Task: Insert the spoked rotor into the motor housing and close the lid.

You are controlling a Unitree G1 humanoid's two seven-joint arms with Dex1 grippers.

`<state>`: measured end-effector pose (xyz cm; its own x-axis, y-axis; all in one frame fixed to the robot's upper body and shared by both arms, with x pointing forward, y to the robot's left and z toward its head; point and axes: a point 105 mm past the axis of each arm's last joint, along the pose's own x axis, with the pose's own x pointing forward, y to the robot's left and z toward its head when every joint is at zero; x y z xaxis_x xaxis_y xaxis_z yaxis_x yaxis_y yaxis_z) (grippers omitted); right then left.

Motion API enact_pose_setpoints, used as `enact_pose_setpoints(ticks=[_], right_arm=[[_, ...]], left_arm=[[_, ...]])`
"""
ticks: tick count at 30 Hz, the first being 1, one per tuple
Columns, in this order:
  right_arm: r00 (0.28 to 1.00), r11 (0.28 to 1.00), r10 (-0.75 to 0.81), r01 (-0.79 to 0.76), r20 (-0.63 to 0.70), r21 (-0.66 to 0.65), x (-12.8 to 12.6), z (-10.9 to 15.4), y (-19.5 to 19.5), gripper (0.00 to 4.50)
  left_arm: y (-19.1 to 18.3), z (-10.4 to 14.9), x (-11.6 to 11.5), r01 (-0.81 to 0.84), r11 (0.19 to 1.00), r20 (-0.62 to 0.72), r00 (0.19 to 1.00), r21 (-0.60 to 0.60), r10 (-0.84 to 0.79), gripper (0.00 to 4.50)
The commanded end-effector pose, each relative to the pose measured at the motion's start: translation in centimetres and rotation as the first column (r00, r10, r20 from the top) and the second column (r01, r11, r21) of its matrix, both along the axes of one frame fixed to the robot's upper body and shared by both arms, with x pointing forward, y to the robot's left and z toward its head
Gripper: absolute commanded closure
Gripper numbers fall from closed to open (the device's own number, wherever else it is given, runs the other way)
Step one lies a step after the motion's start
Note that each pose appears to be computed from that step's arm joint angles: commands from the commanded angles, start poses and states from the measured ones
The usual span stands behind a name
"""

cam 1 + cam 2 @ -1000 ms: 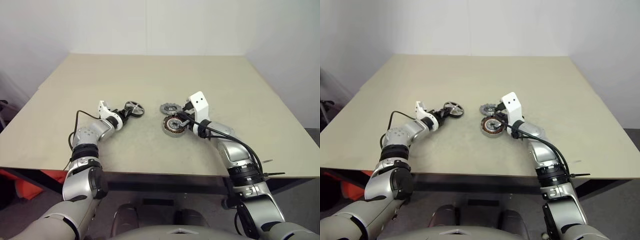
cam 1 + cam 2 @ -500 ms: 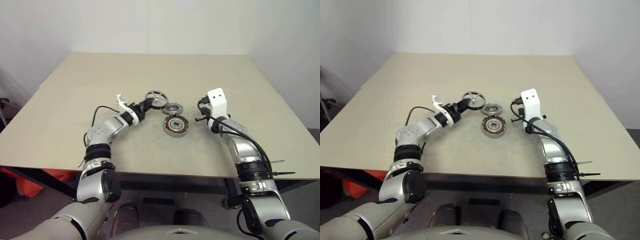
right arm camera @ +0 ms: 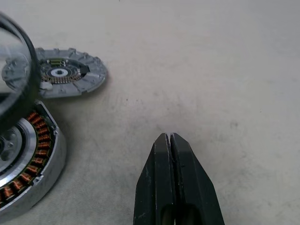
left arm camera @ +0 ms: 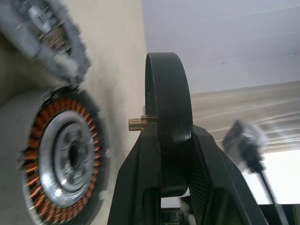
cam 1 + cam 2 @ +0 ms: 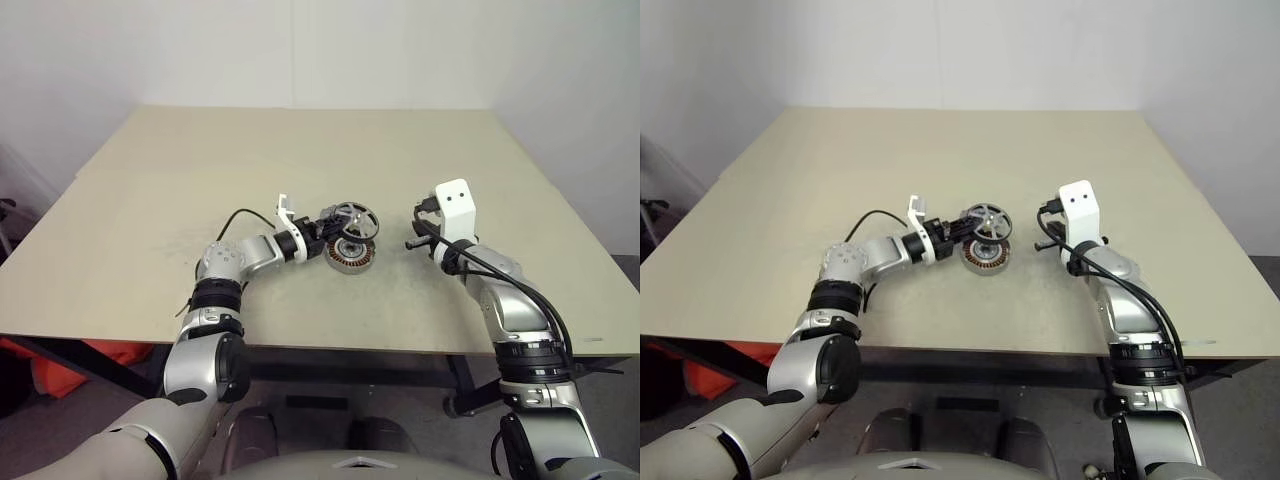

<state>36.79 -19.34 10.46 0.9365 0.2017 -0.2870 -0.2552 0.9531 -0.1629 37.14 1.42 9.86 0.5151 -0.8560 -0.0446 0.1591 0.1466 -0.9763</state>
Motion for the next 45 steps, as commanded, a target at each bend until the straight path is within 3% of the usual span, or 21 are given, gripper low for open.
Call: enact_pose_setpoints(ticks=[1, 13, 23, 24, 25, 26, 37, 45], right_arm=[[0.998, 1.0, -0.01, 0.01, 0.063, 0.001, 0.0, 1.9, -0.3, 4.5], [0.998, 1.0, -0.012, 0.012, 0.066, 0.0, 0.1, 1.8, -0.1, 4.5], [0.998, 1.0, 0.001, -0.001, 0.07, -0.001, 0.4, 1.9, 0.3, 4.5], [0.997, 1.0, 0.003, -0.002, 0.071, -0.001, 0.4, 1.9, 0.4, 4.5], [0.997, 1.0, 0.004, -0.004, 0.071, -0.001, 0.4, 1.9, 0.4, 4.5], [0.997, 1.0, 0.005, -0.005, 0.071, 0.0, 0.4, 1.9, 0.5, 4.5], [0.996, 0.999, 0.045, -0.046, 0.083, 0.008, 0.4, 2.1, 1.4, 4.5], [0.976, 0.979, 0.187, -0.195, 0.115, 0.062, -0.4, 3.0, 4.0, 4.5]], left_arm=[[-0.2, 0.3, -0.1, 0.024, 1.0, 0.024, 0.999, 0.003, -0.024, 4.08], [0.5, -2.4, -0.5, 0.014, 0.997, -0.026, 1.0, 0.08, -0.012, 4.08], [1.1, -2.7, 0.0, -0.021, 0.994, -0.005, 1.0, 0.109, 0.021, 4.08], [1.1, -2.7, 0.0, -0.018, 0.994, -0.003, 1.0, 0.109, 0.019, 4.08], [1.1, -2.7, -0.1, -0.017, 0.994, -0.001, 1.0, 0.11, 0.017, 3.36], [1.1, -2.7, -0.1, -0.017, 0.994, -0.001, 1.0, 0.108, 0.017, 3.15], [2.7, -1.6, 1.1, -0.088, 0.989, 0.039, 0.996, 0.117, 0.084, 3.15], [5.0, 0.5, 1.8, -0.173, 0.971, 0.202, 0.97, 0.168, 0.138, 3.15]])
